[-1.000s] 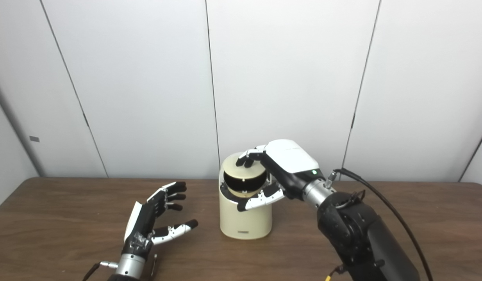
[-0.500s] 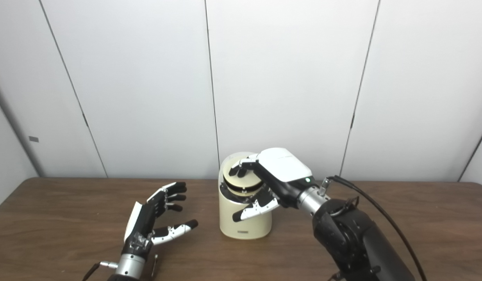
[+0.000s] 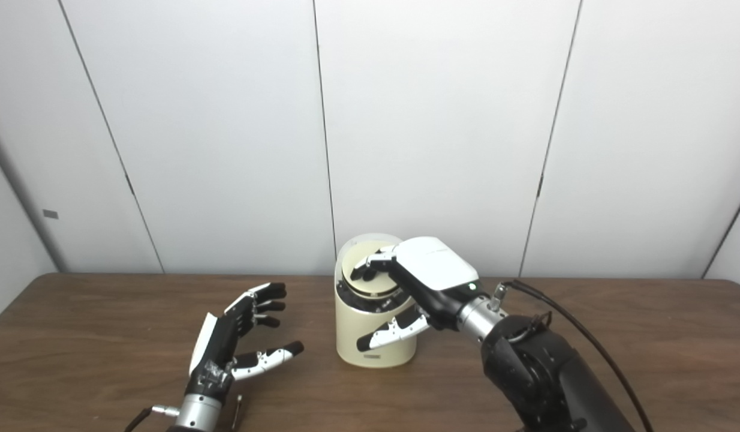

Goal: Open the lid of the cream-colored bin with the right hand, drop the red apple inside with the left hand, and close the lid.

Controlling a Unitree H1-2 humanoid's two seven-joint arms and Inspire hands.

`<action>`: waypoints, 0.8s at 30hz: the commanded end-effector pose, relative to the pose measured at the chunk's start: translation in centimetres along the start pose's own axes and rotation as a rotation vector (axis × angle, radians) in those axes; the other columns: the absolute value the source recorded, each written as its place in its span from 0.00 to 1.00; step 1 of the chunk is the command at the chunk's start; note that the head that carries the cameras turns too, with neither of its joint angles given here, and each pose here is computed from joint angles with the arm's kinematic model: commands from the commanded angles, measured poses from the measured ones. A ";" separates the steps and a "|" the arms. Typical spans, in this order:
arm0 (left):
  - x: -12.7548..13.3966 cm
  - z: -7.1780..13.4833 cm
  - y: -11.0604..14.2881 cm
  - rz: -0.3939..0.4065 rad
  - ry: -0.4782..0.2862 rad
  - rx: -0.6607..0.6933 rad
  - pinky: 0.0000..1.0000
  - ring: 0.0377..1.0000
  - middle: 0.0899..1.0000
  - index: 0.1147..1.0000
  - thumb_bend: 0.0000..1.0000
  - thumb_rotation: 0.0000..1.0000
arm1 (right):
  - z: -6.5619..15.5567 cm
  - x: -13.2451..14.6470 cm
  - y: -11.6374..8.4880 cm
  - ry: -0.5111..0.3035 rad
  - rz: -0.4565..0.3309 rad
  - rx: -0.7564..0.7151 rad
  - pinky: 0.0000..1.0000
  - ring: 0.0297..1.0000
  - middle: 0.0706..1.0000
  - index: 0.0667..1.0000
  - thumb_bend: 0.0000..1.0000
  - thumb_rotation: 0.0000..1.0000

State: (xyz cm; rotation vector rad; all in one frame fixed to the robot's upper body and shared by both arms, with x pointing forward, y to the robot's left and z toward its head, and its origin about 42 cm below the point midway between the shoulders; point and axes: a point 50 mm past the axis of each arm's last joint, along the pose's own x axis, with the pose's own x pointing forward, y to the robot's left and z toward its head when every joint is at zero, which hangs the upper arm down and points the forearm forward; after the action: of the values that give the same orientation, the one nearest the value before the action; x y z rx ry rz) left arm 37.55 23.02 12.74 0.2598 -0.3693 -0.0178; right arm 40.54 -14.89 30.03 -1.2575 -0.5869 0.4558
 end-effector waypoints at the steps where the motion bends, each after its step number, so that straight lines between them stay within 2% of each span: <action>1: -1.5 -1.1 0.0 -0.006 0.043 0.001 0.63 0.73 0.76 0.75 0.72 0.00 | 0.5 0.1 -1.8 -0.027 -0.048 -0.032 0.86 0.84 0.69 0.70 0.65 0.46; 13: -1.7 -1.1 0.1 -0.012 0.049 -0.007 0.63 0.73 0.76 0.75 0.71 0.00 | 0.0 -0.4 -1.7 -0.006 -0.045 -0.038 0.83 0.84 0.69 0.70 0.66 0.45; 24: -1.7 -0.9 0.3 -0.014 0.044 -0.018 0.63 0.73 0.76 0.75 0.71 0.00 | -0.1 -0.8 -1.4 -0.003 -0.030 -0.026 0.85 0.84 0.68 0.70 0.66 0.43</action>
State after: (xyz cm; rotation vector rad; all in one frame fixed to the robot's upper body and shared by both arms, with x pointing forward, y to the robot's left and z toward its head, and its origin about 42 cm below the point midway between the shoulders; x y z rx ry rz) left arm 37.43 23.11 12.67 0.2504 -0.3563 -0.0355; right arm 39.99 -15.49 29.55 -1.2667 -0.5693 0.4586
